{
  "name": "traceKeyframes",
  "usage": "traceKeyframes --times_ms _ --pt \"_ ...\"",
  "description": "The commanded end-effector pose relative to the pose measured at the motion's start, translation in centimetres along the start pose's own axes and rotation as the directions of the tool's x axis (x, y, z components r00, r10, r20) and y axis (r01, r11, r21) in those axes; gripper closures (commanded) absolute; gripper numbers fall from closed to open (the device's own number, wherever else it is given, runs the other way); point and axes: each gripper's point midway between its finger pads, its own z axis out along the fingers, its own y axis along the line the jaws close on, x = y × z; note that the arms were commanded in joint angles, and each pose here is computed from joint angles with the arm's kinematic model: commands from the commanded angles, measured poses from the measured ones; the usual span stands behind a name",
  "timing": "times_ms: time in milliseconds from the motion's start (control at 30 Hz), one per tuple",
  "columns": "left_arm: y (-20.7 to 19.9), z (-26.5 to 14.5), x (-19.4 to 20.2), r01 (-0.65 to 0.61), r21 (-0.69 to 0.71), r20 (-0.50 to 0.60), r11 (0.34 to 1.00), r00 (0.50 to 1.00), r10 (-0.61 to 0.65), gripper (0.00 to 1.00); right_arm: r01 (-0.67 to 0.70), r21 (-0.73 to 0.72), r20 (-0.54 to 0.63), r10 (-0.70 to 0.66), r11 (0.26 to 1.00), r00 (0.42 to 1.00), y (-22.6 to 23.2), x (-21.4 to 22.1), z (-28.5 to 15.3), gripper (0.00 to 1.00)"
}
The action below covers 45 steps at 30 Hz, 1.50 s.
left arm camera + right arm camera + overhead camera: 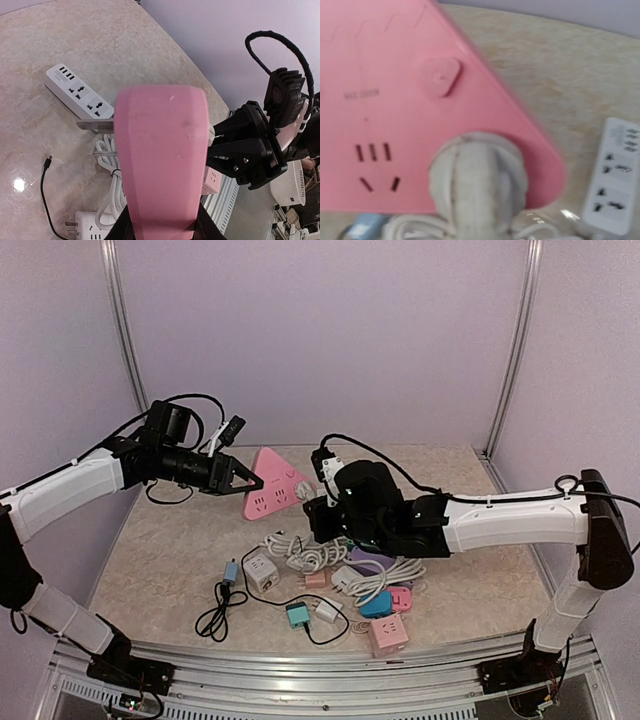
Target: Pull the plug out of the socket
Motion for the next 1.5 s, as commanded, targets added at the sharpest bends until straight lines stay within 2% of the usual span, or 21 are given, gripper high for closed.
traceKeyframes --times_ms 0,267,533,700,900,1233,1333,1467 --pt "-0.6 -0.5 -2.4 -0.089 -0.027 0.085 0.996 0.992 0.091 1.0 -0.141 -0.171 0.029 0.147 0.975 0.989 -0.3 -1.7 -1.5 1.0" --pt "-2.8 -0.3 -2.0 -0.162 0.024 0.085 0.987 0.984 0.159 1.0 -0.291 -0.3 -0.001 0.305 0.908 0.952 -2.6 -1.7 -1.6 1.0" --pt "-2.8 -0.3 -2.0 -0.164 0.02 0.088 0.986 0.983 0.161 1.0 -0.283 -0.289 -0.006 0.294 0.914 0.956 -2.8 -1.4 -1.3 1.0" --pt "-1.2 -0.4 -2.3 -0.122 -0.055 0.087 0.991 0.988 0.127 1.0 -0.211 -0.228 0.031 0.223 0.951 0.974 -2.4 -1.6 -1.6 1.0" --pt "0.6 -0.4 -2.4 -0.055 -0.07 0.081 0.996 0.995 0.061 1.0 -0.056 -0.121 0.039 0.061 0.991 0.997 -1.1 -1.4 -1.4 1.0" --pt "2.0 -0.5 -2.6 0.003 -0.088 0.084 0.996 0.996 0.004 1.0 0.194 0.075 -0.055 -0.191 0.978 0.98 1.2 0.4 0.2 1.0" --pt "2.6 -0.6 -2.6 0.027 -0.087 0.083 0.996 0.996 -0.02 1.0 0.219 0.103 -0.07 -0.213 0.97 0.975 1.6 0.5 0.4 1.0" --pt "2.4 -0.6 -2.6 0.025 -0.071 0.084 0.997 0.996 -0.019 1.0 0.184 0.075 -0.049 -0.181 0.98 0.982 1.9 0.2 0.2 1.0"
